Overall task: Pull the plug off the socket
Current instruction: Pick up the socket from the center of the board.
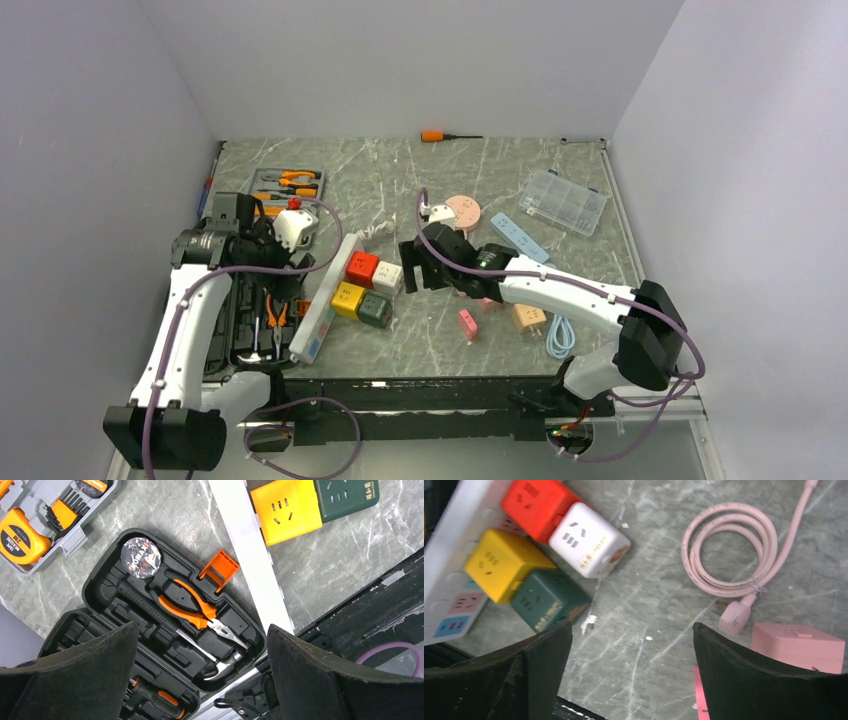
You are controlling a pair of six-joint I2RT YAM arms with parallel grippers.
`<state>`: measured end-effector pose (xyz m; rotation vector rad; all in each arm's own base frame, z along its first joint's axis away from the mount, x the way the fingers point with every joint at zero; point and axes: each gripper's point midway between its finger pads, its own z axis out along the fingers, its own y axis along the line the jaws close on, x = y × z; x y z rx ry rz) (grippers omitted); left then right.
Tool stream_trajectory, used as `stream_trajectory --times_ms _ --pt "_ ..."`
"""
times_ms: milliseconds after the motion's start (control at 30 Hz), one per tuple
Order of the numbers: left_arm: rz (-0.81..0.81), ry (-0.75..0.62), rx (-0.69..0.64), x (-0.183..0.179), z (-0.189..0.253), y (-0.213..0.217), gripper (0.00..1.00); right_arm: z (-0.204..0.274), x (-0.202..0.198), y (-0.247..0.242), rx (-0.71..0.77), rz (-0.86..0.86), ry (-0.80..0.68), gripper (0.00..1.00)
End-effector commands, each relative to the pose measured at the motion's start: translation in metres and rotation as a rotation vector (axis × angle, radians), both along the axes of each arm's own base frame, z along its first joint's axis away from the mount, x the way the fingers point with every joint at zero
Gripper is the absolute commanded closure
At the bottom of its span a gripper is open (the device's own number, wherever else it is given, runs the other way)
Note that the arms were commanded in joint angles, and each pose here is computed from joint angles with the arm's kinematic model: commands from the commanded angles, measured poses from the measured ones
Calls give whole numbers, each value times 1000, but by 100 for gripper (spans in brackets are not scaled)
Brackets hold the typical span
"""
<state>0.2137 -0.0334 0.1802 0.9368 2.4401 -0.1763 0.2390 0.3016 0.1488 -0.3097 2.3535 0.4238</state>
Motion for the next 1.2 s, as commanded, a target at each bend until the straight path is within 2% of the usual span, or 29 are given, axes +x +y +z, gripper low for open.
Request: stream_trajectory --times_ms 0,67,233,300,567,900,1067,1167 --pt "12 -21 -39 -5 -1 -5 1 -6 3 -8 0 -46 -27 5" --pt "20 -16 -32 -9 -4 -3 1 -2 4 -10 8 -57 -33 0" --pt "36 -55 -32 -14 -5 -2 1 4 17 -25 -6 -196 -39 0" --pt "36 -65 -33 -16 -4 -2 1 -1 19 -24 -26 -189 -20 0" --pt "56 -90 -33 -21 2 0 1 11 -4 -1 120 16 -29 0" --pt "80 -137 -73 -17 5 -4 1 18 -42 18 52 147 -131 6" --pt "91 -138 -64 -13 12 0 0 26 -55 55 99 293 -187 11" --pt "126 -168 -40 -9 19 7 1 21 -54 81 97 378 -198 18"
